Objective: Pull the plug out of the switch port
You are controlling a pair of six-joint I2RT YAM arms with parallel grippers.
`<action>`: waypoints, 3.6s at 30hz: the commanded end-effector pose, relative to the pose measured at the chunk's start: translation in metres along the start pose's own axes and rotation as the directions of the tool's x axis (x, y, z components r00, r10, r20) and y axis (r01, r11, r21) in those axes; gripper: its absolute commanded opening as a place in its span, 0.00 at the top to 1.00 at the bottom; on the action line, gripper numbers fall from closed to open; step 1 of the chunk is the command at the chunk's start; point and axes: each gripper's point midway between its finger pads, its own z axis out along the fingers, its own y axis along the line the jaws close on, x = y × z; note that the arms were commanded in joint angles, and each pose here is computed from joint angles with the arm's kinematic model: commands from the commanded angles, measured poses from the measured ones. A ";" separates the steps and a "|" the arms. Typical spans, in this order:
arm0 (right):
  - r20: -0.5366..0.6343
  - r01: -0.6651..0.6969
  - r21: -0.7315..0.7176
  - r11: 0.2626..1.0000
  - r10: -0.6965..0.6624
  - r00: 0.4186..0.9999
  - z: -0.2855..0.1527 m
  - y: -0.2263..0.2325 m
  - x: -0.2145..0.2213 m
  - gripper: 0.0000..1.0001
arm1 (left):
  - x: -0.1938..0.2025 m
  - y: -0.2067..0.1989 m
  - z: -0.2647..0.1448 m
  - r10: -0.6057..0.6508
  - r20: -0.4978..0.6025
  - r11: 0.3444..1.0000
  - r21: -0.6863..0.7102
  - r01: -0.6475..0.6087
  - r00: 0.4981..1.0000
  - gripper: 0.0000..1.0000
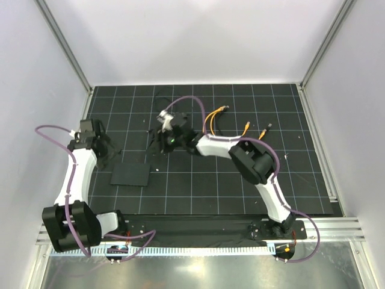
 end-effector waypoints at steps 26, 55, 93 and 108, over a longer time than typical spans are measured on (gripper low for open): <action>-0.032 0.091 0.070 0.993 -0.089 0.996 0.006 0.083 0.100 0.36 | 0.064 0.053 0.040 -0.252 -0.111 0.966 -0.081 0.244 0.961 0.32; -0.073 0.025 0.043 0.999 -0.022 0.997 0.042 0.073 0.111 0.49 | 0.083 0.051 0.086 -0.277 -0.207 0.960 -0.108 0.259 0.938 0.38; -0.046 -0.002 0.028 1.000 0.003 0.999 0.040 0.063 0.089 0.56 | 0.082 0.049 0.064 -0.449 -0.145 0.893 -0.118 0.435 0.882 0.38; -0.045 0.001 0.059 0.998 0.001 0.999 0.055 0.040 0.058 0.57 | 0.063 0.030 0.094 -0.438 -0.167 0.899 -0.092 0.428 0.883 0.44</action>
